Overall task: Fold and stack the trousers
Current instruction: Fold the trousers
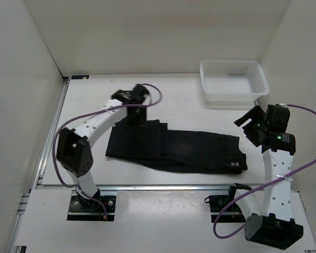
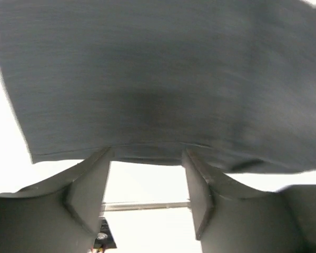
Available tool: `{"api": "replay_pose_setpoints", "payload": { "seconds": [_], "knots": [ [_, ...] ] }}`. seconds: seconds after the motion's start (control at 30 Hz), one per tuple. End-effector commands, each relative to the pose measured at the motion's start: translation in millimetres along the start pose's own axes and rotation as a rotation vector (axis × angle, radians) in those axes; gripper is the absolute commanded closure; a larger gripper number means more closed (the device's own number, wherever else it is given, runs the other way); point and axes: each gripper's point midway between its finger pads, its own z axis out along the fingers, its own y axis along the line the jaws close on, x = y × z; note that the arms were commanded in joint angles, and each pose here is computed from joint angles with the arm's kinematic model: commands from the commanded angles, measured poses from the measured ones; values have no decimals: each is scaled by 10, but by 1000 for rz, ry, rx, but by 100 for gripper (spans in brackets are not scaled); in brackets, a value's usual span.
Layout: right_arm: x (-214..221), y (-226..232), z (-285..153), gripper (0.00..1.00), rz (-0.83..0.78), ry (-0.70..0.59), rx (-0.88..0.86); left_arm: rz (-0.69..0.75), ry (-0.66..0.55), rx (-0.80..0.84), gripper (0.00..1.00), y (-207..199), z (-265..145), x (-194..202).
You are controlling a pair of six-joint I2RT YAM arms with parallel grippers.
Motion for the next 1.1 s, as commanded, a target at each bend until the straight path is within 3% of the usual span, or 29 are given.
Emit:
{"api": "replay_pose_setpoints", "payload": {
  "seconds": [0.0, 0.13, 0.37, 0.63, 0.73, 0.77, 0.8, 0.83, 0.87, 0.97, 1.07],
  "knots": [
    [-21, 67, -56, 16, -40, -18, -34, -155, -27, -10, 27, 672, -39, -77],
    [-22, 63, -56, 15, -49, -18, -34, -353, 16, -42, 7, 1343, 250, -20],
    [13, 55, -40, 15, -49, -5, -36, -499, 98, -32, 7, 1642, 712, 50],
    [8, 76, -17, 15, -48, 8, -38, -467, 254, 126, 9, 1467, 1103, 411],
    [0, 102, -17, 15, -49, 6, -51, -436, 277, 164, 26, 1298, 1127, 423],
    [0, 102, -17, 15, -49, 6, -51, -439, 291, 174, 38, 1277, 1151, 444],
    [0, 102, -17, 15, -49, 6, -51, -429, 287, 196, 70, 1213, 1131, 410],
    [0, 102, -17, 15, -49, 6, -51, -429, 287, 196, 85, 1213, 1131, 410],
    [0, 102, -17, 15, -49, 6, -51, -427, 262, 201, 90, 1213, 1066, 362],
    [52, 37, 31, 14, -46, 19, -30, -474, 151, 147, 90, 1423, 803, 133],
    [89, 34, 63, 12, -52, 27, -32, -561, 17, -8, 90, 1896, 381, -77]
  ]
}}
